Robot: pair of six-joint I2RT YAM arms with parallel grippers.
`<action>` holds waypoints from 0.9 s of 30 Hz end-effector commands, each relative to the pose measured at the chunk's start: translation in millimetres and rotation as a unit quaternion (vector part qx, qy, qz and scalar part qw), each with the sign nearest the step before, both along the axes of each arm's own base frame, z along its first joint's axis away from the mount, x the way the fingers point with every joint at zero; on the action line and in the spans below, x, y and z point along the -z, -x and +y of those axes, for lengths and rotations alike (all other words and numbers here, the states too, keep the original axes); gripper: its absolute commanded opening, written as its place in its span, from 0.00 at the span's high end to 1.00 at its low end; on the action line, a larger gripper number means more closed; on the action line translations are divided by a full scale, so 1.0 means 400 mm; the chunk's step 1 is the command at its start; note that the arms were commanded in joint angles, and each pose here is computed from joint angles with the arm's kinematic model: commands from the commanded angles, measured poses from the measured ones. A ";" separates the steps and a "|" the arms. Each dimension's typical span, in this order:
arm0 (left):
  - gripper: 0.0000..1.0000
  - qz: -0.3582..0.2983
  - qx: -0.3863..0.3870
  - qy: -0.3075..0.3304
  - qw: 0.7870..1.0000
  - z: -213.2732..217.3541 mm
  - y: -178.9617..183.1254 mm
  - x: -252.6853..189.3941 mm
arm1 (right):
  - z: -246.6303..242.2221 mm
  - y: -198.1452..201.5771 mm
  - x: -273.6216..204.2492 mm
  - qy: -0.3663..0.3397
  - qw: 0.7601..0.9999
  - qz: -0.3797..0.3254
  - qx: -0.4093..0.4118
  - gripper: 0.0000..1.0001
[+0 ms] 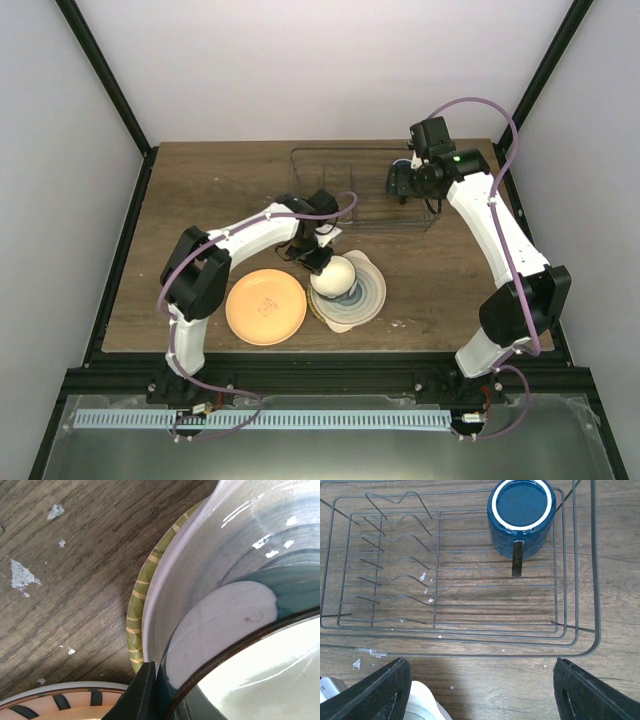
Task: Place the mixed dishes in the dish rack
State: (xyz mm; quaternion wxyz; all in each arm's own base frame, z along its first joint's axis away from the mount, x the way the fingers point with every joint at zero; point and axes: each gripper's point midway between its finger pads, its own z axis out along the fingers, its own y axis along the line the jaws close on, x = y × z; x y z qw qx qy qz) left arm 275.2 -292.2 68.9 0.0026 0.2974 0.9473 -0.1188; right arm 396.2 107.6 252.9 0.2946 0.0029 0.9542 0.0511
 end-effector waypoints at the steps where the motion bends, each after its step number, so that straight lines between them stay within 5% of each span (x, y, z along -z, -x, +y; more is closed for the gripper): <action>1: 0.94 -0.006 0.004 0.012 1.000 -0.020 -0.009 -0.022 | -0.008 -0.013 0.005 0.006 1.000 -0.004 0.002 0.21; 7: 0.97 -0.027 0.019 0.080 0.996 -0.071 -0.021 -0.116 | -0.006 -0.017 0.004 -0.008 1.000 -0.003 -0.003 0.21; 12: 1.00 -0.073 0.013 0.151 0.986 -0.101 -0.074 -0.258 | 0.044 -0.017 -0.018 -0.108 0.993 -0.012 -0.049 0.21; 20: 1.00 -0.157 -0.074 0.200 0.964 -0.001 -0.244 -0.408 | 0.090 -0.009 -0.085 -0.212 0.970 -0.040 -0.116 0.19; 23: 1.00 -0.183 -0.090 0.207 0.957 0.026 -0.301 -0.451 | 0.112 -0.004 -0.129 -0.250 0.956 -0.059 -0.143 0.03; 27: 1.00 -0.202 -0.091 0.203 0.954 0.028 -0.340 -0.460 | 0.159 0.015 -0.182 -0.317 0.927 -0.064 -0.188 0.00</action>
